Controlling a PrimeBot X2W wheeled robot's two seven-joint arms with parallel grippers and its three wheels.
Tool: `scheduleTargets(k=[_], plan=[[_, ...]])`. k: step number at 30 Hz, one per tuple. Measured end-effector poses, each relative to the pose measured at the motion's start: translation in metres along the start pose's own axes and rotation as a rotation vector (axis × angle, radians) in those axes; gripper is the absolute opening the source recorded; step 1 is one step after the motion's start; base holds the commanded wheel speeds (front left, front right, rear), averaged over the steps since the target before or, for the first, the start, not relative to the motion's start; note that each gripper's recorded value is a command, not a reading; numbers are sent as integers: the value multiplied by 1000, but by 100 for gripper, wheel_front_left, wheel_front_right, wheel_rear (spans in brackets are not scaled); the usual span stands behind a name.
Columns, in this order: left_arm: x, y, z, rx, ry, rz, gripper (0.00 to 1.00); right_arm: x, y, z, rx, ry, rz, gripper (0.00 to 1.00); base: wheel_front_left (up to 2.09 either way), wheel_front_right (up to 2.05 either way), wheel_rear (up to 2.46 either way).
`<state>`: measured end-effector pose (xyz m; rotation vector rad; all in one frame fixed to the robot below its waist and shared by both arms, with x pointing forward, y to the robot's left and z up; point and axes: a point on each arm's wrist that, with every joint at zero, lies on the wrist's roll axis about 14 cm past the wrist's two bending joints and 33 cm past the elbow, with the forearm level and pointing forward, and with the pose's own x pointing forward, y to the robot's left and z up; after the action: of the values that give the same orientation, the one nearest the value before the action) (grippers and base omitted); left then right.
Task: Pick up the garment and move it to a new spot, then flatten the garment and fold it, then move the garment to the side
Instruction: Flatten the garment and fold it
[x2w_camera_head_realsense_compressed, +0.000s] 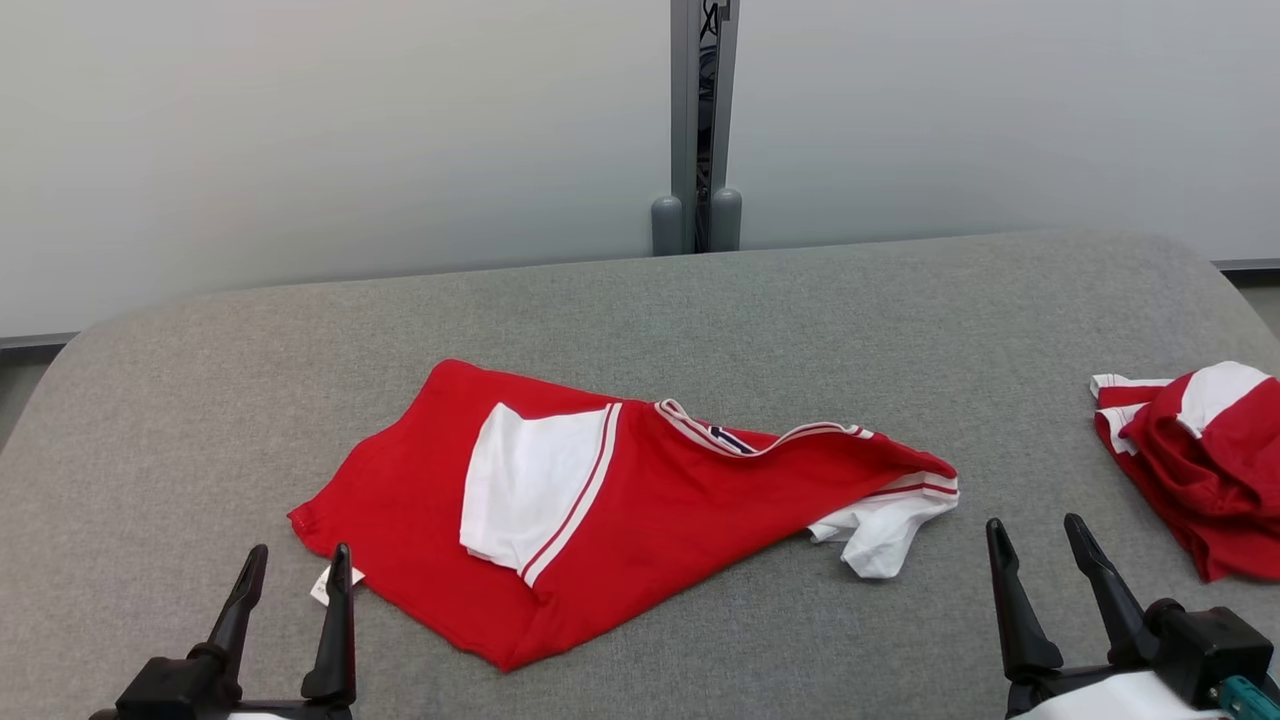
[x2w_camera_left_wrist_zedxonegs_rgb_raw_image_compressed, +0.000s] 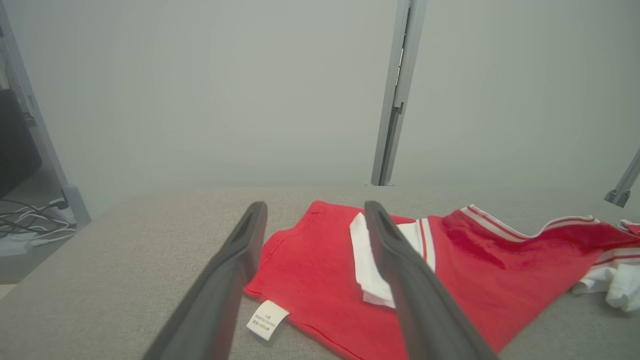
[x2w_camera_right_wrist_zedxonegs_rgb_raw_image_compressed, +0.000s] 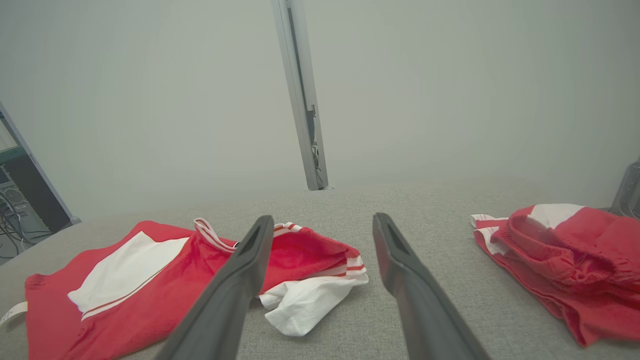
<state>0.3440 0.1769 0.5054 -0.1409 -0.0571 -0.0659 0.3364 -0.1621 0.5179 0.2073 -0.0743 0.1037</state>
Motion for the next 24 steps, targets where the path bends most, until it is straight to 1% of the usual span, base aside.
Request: scheduleTargets(k=[9, 14, 19, 20, 24], plan=[[0, 1, 0, 4, 4, 8, 100, 3, 2, -3, 1, 9, 8, 100, 0, 0, 0], [-2, 5, 1, 7, 1, 22, 100, 7, 8, -7, 5, 27, 30, 100, 0, 0, 0], [-4, 10, 5, 7, -10, 41, 100, 18, 28, -16, -21, 84, 120, 100, 0, 0, 0], [-4, 10, 5, 7, -10, 41, 100, 18, 28, -16, -21, 84, 120, 100, 0, 0, 0], [-6, 14, 8, -2, -24, 60, 100, 37, 46, -20, -39, 128, 215, 100, 0, 0, 0]])
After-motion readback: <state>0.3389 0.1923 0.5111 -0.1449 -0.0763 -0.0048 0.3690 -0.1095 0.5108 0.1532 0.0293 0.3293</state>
